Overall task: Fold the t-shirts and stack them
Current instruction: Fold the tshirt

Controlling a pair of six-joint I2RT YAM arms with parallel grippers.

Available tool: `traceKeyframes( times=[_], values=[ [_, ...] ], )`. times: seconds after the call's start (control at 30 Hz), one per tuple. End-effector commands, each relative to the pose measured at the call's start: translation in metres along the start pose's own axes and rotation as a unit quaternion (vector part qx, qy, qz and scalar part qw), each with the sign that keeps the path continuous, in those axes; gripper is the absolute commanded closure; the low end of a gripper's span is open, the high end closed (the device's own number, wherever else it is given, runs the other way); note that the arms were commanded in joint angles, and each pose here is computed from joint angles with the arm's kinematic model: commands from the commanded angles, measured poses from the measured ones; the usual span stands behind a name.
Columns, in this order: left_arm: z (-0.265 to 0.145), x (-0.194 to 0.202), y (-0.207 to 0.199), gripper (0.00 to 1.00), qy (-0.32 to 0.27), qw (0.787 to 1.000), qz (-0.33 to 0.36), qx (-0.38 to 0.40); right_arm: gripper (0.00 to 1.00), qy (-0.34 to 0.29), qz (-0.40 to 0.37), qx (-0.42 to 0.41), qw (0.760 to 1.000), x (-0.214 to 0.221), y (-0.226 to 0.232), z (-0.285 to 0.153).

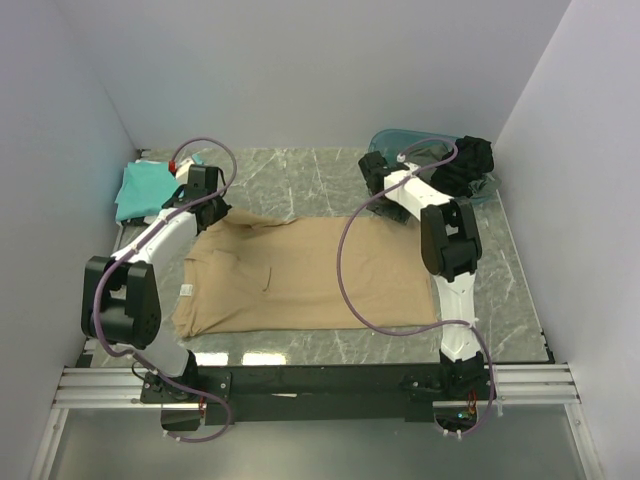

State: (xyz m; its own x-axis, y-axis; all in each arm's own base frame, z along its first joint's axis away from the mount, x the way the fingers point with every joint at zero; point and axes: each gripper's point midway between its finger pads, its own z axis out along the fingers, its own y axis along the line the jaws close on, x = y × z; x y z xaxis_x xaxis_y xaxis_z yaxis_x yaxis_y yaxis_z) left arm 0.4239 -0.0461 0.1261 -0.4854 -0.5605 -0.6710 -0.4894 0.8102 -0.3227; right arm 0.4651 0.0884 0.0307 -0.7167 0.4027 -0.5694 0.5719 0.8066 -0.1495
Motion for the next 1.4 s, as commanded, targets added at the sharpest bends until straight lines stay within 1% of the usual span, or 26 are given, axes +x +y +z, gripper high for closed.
traceKeyframes(
  times=[0.0,0.03,0.23,0.33,0.43,0.57,0.73,0.9,1.0,1.2,1.37],
  values=[
    [-0.017,-0.018,-0.009,1.00,-0.029,0.999,-0.013,0.021,0.20,-0.012,-0.004,0.023,1.000,0.003,-0.005,-0.007],
    [-0.017,-0.017,-0.008,1.00,-0.029,0.999,-0.013,0.020,0.21,-0.008,-0.008,0.028,1.000,0.008,-0.009,-0.006],
    [-0.019,-0.017,-0.005,1.00,-0.032,0.999,-0.014,0.019,0.40,-0.003,0.002,0.043,0.999,0.008,-0.028,-0.007],
    [-0.019,-0.014,-0.004,1.00,-0.028,0.999,-0.014,0.018,0.46,-0.005,0.007,0.033,0.999,0.005,-0.026,-0.008],
    [-0.021,-0.014,-0.003,1.00,-0.028,0.999,-0.015,0.016,0.58,-0.006,0.008,0.036,0.999,-0.001,-0.024,-0.007],
    [-0.027,-0.017,-0.002,1.00,-0.035,0.999,-0.015,0.021,0.62,-0.014,0.012,0.034,0.999,-0.009,-0.020,-0.007],
    [-0.030,-0.017,-0.001,1.00,-0.035,0.999,-0.012,0.024,0.63,-0.022,0.016,0.035,0.999,-0.021,-0.020,-0.005],
    [-0.032,-0.016,0.001,1.00,-0.037,0.999,-0.014,0.022,0.62,-0.018,0.014,0.037,0.999,-0.022,-0.022,-0.001],
    [-0.034,-0.016,-0.002,1.00,-0.036,0.999,-0.015,0.032,0.64,-0.009,0.009,0.030,0.999,-0.019,-0.018,0.000],
    [-0.034,-0.015,-0.004,1.00,-0.034,0.999,-0.016,0.037,0.59,0.003,0.015,0.017,1.000,-0.013,-0.009,0.002],
    [-0.037,-0.018,-0.004,1.00,-0.038,0.998,-0.015,0.038,0.58,0.010,0.012,0.016,1.000,-0.008,0.001,0.003]
  ],
)
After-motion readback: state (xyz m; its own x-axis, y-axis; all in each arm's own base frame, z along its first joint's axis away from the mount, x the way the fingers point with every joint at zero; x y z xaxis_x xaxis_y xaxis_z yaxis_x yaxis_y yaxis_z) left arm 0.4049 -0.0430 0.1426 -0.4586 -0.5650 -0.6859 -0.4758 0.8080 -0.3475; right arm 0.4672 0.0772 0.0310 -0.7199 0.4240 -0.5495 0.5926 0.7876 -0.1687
